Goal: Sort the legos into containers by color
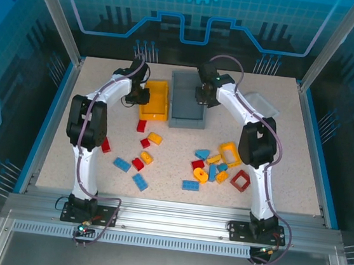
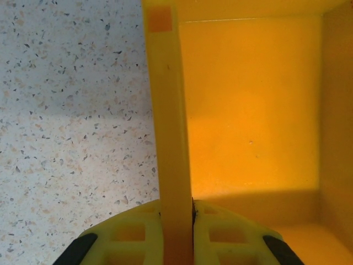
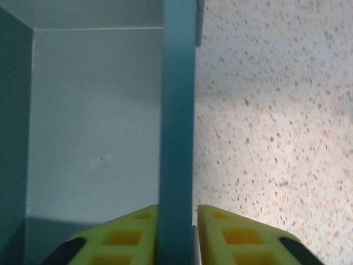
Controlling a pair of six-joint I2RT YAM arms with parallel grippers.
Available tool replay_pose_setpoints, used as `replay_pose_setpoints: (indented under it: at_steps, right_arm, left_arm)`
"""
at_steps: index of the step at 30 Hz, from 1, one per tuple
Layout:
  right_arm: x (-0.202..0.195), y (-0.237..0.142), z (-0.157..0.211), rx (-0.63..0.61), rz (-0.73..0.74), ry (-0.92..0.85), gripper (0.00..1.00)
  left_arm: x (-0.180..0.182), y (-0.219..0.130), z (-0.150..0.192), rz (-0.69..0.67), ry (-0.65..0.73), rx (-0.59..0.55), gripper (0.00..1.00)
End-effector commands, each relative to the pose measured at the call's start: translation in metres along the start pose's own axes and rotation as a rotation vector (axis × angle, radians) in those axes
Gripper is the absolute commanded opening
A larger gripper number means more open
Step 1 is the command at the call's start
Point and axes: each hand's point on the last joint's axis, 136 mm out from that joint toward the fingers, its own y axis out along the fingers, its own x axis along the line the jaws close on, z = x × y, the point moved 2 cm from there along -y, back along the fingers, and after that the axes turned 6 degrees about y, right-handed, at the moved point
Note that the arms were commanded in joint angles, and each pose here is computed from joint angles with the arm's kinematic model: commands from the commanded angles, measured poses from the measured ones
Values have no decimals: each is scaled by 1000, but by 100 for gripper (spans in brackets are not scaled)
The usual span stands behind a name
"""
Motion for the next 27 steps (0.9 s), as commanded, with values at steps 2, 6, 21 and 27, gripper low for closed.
replay_pose_setpoints:
  at_steps: [2, 6, 21, 27]
  right_arm:
    - [1, -6, -4, 10, -19, 2, 39]
    - [-12, -32, -6, -25, -15, 32, 53]
    - [-195, -111, 58, -62, -79, 1087, 69]
    - [-206, -84, 73, 8, -86, 1440, 81]
  left_arm:
    - [-2, 6, 6, -8, 38, 39, 5]
    - [0, -13, -1, -18, 12, -2, 28]
    - [-55, -148, 29, 242, -112, -354, 60]
    - [-89, -166, 65, 398, -125, -363, 59]
